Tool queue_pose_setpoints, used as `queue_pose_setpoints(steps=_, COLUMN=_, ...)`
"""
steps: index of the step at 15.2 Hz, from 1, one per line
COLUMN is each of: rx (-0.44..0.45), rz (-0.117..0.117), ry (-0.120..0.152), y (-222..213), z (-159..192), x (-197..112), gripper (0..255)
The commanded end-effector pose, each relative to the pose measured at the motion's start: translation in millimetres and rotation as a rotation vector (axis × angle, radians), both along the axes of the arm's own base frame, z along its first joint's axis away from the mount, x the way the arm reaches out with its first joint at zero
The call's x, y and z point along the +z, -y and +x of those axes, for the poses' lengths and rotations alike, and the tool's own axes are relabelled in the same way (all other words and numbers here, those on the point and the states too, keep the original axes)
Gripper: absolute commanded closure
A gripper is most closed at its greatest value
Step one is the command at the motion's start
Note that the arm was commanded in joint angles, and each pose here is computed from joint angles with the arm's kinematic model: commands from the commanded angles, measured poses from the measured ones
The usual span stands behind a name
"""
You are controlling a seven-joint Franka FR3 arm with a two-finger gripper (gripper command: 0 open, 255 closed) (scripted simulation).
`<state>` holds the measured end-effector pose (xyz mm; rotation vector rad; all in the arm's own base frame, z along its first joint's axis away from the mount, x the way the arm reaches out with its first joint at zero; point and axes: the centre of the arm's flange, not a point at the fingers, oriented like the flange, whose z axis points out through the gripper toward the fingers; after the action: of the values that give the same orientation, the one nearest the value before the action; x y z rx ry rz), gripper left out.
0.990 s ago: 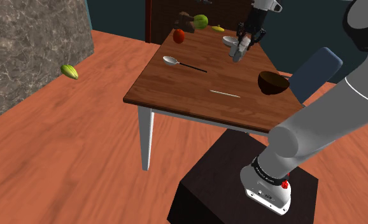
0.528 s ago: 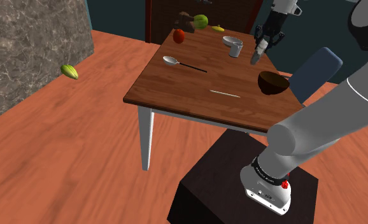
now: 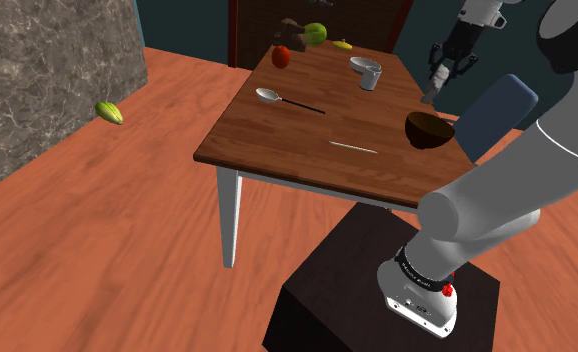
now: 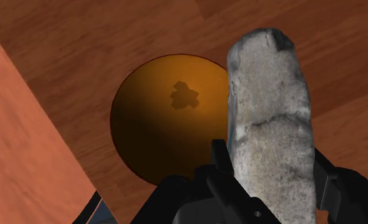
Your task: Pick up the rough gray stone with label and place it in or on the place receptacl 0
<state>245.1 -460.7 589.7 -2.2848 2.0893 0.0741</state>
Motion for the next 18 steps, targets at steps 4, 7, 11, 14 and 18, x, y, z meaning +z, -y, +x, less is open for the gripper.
queue_pose_setpoints(steps=4, rx=0.002, rz=0.000, ry=0.000, y=40.0, z=-52.7, x=2.1, gripper=255)
queue_pose_setpoints(steps=7, rx=0.002, rz=0.000, ry=0.000, y=40.0, z=-52.7, x=-13.8, gripper=255)
queue_pose_setpoints(steps=11, rx=0.002, rz=0.000, ry=0.000, y=40.0, z=-52.7, x=-34.9, gripper=255)
queue_pose_setpoints(steps=14, rx=0.002, rz=0.000, ry=0.000, y=40.0, z=-52.7, x=-50.7, gripper=255)
queue_pose_setpoints(steps=18, rx=0.002, rz=0.000, ry=0.000, y=40.0, z=-52.7, x=-71.8, gripper=255)
